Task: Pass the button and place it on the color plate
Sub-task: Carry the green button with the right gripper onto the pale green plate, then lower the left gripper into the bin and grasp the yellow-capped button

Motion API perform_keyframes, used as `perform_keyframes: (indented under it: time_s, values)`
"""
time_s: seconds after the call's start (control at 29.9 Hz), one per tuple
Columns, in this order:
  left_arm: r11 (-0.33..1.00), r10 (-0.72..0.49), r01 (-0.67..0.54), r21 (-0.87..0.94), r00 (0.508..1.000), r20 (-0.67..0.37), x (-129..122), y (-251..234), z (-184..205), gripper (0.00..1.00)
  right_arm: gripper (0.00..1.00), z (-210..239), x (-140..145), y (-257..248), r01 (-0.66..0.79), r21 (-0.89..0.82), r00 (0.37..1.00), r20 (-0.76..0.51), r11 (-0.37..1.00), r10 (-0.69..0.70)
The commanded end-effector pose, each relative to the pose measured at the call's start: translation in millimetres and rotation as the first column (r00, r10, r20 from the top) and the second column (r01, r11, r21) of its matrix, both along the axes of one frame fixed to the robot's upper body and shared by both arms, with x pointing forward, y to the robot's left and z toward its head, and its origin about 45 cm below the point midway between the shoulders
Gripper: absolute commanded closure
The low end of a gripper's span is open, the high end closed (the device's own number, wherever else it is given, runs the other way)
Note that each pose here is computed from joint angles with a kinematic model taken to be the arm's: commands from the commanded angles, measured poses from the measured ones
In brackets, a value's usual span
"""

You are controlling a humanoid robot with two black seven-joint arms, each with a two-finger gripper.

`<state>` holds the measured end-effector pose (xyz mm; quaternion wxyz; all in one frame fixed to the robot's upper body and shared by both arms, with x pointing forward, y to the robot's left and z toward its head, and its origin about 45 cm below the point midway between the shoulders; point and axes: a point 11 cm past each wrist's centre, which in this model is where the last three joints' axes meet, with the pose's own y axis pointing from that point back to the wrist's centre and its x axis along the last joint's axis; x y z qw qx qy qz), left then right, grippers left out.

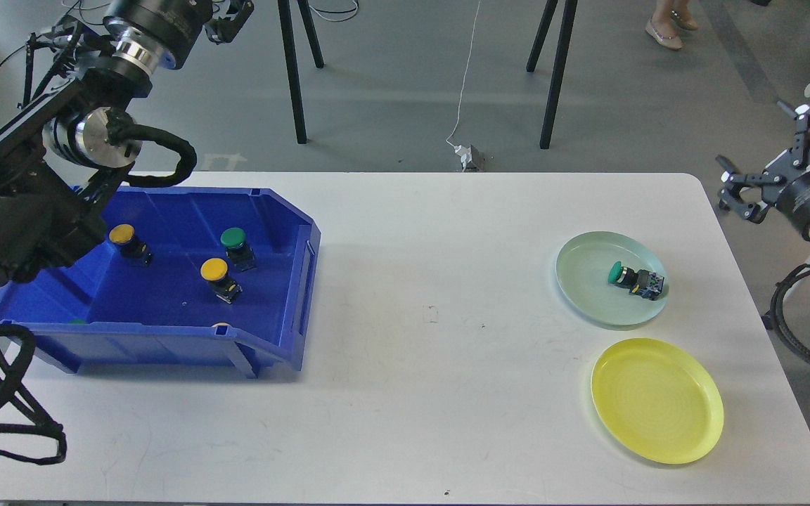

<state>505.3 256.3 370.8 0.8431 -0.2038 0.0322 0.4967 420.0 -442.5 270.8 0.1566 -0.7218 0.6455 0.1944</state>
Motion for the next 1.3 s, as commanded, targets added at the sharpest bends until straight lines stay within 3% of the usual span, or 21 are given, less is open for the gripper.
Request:
perform_keyframes:
  time_s: [0.0,0.17,0.33,0.5,0.67,0.9,1.27]
  values:
    - [0.966,-0.041,0.023,0.258,0.997,0.065,-7,-2,0,0.01,0.02,40,14,0,0.004,0.024,0.995,0.104,1.0,-0.007]
    - [0.764,-0.16,0.021,0.645,0.974,0.158,-28,1,2,0.01,0.01,65,24,10,-0.022,0.053,0.983,0.185,0.998,0.012]
    - [0.443,-0.256,-0.009,0.896,0.957,0.136,-49,22,-24,0.03,0.01,72,33,32,-0.03,0.136,0.961,0.277,0.99,-0.009]
    - [0.098,-0.377,-0.001,0.995,0.925,0.038,-68,33,-61,0.05,0.01,65,32,38,-0.054,0.171,0.959,0.283,0.984,0.003]
    - [-0.203,-0.418,0.036,0.978,0.901,-0.12,-87,56,-112,0.05,0.01,66,29,42,-0.109,0.208,0.948,0.317,0.972,0.039]
    - [-0.378,-0.436,0.031,0.925,0.875,-0.207,-101,71,-153,0.05,0.01,62,29,39,-0.094,0.208,0.951,0.309,0.974,0.026]
    - [-0.486,-0.343,0.123,0.865,0.884,-0.318,-104,104,-207,0.11,0.01,54,26,38,-0.088,0.208,0.956,0.292,0.974,0.024]
